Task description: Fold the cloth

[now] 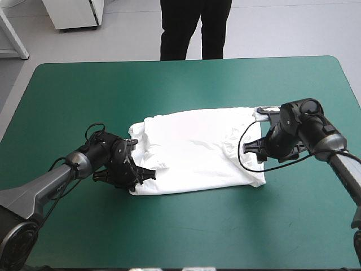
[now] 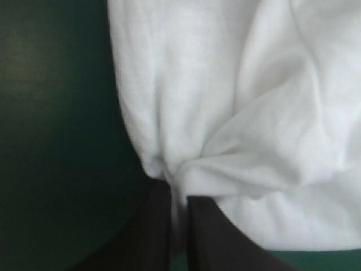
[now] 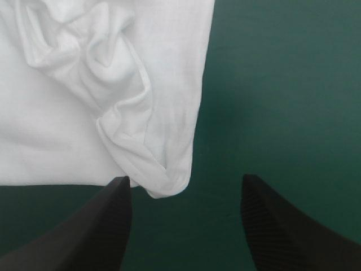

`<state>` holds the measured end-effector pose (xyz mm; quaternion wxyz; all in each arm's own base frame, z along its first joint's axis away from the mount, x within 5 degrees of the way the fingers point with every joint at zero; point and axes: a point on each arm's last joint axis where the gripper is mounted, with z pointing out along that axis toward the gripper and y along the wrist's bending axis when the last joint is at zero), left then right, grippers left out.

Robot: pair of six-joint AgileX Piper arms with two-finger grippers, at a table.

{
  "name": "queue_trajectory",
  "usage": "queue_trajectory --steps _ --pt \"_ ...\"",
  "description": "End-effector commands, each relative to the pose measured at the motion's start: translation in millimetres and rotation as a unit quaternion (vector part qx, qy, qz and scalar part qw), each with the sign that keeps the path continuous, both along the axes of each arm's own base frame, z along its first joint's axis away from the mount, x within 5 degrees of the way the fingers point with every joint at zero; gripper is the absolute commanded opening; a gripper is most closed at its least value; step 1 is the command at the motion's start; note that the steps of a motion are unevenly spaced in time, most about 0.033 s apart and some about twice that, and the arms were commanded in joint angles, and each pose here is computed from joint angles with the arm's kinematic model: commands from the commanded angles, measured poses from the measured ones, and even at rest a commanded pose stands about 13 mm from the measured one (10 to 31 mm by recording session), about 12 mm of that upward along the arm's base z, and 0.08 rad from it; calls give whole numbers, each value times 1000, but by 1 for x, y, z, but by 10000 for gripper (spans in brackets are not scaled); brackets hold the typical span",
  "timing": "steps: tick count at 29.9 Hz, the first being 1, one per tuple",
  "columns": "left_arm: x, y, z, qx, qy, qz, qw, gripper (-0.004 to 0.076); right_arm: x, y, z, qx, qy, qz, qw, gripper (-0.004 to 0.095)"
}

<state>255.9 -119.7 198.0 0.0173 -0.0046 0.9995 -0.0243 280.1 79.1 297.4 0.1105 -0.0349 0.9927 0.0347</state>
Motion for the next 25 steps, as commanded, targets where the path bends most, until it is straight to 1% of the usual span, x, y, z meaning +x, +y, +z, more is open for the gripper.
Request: queue_trajectory --steps 1,3,8,13,19,21,22,25 --pt "7 7 -15 40 -21 -35 998 -5 -6 -1 -7 22 -24 -6 999 564" --pt "7 7 -15 40 -21 -39 998 -5 -10 1 -20 28 -16 -12 999 564" --pt "7 7 -15 40 -22 -41 998 -5 -18 18 -47 29 -17 -3 999 564" --pt "7 7 -15 40 -23 -52 998 -5 -14 30 -64 0 -14 -13 1000 564" --pt "6 7 -15 42 -19 -53 998 -5 -3 34 -87 -7 5 -35 999 555" --pt "6 7 -15 42 -19 -54 997 -5 -1 36 -97 -14 20 -35 999 498" --pt "6 7 -15 42 -19 -56 997 -5 -1 36 -101 -15 29 -38 999 446" --pt "6 7 -15 42 -19 -65 997 -5 -1 37 -112 -24 57 -41 997 211"
